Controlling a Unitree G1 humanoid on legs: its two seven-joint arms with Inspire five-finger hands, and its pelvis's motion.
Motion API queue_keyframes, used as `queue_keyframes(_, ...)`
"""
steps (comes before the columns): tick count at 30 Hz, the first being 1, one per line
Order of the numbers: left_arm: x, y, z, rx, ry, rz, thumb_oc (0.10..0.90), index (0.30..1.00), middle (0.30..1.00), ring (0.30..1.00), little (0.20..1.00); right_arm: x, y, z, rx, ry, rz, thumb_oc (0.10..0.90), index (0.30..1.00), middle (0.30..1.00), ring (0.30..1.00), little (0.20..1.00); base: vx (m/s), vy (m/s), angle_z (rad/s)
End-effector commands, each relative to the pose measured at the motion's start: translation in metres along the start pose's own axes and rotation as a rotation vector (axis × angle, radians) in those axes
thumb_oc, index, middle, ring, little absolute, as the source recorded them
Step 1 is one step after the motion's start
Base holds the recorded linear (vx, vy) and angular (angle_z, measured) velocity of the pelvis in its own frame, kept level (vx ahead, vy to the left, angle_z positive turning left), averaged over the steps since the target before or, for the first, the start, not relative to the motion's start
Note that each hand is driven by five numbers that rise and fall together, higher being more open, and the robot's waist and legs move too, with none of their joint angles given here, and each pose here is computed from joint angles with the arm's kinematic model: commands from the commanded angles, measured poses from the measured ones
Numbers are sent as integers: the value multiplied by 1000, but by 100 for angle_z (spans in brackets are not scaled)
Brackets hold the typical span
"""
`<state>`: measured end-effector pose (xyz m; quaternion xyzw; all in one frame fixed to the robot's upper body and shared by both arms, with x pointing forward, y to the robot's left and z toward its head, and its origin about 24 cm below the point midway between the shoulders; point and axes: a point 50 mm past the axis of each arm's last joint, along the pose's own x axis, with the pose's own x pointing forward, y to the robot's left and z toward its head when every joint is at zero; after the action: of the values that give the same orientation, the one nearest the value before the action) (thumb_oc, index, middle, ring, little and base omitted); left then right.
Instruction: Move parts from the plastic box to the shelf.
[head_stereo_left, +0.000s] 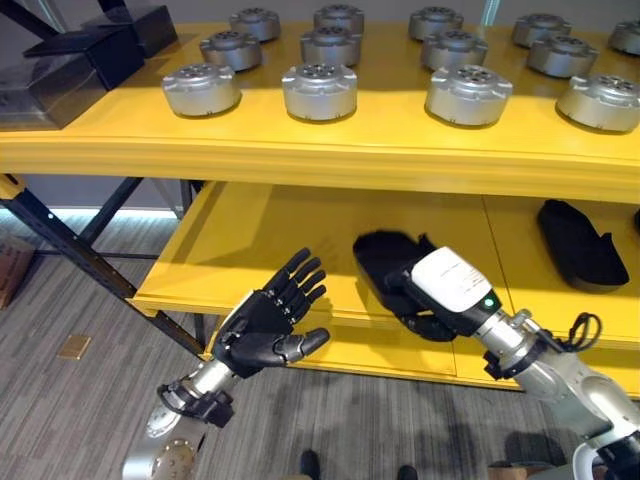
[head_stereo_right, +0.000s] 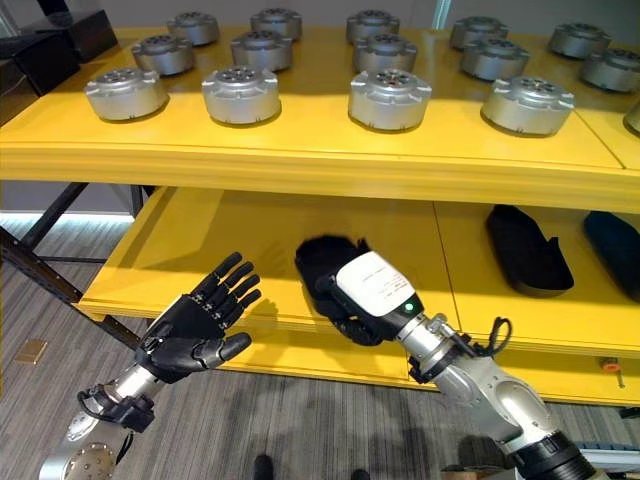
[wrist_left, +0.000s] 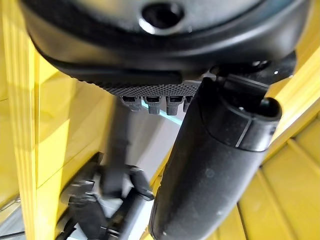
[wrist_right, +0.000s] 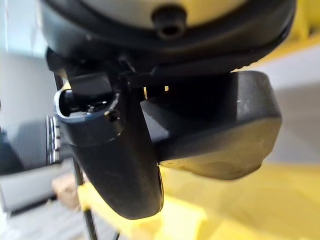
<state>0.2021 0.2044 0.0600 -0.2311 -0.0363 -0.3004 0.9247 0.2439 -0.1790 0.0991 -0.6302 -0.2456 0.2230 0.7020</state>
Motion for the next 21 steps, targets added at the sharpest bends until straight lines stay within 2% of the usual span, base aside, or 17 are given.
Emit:
queue_keyframes(1, 17, -13, 36, 95, -159, -167, 900, 1000, 1000, 1000, 1000, 24, -53, -10, -106, 6, -222, 400, 300, 300, 300, 300, 0, 0, 0)
queue_keyframes(6, 16, -13, 34, 93, -153, -174, 900, 1000, 1000, 1000, 1000, 20, -28, -35, -64, 201, -126, 400, 300, 300, 300, 300, -1, -1, 2)
queue_keyframes(9, 14, -11, 32, 95, -150, -178, 900, 1000, 1000, 1000, 1000, 13, -7, -51, -30, 325, -127, 400, 300, 300, 300, 300, 0, -1, 1)
queue_keyframes(15, 14, -11, 31, 92, -149, -179, 900, 1000, 1000, 1000, 1000, 11, 0, -57, -15, 367, -123, 400, 300, 300, 300, 300, 0, 0, 0)
queue_keyframes(17, 16, -12, 30, 91, -139, -195, 900, 1000, 1000, 1000, 1000, 8, 15, -72, 5, 474, -114, 400, 300, 300, 300, 300, -7, -52, -1)
queue_keyframes(21, 22, -16, 28, 60, -117, -255, 900, 1000, 1000, 1000, 1000, 13, 13, -82, 14, 554, -149, 400, 300, 300, 300, 300, -16, -40, 4)
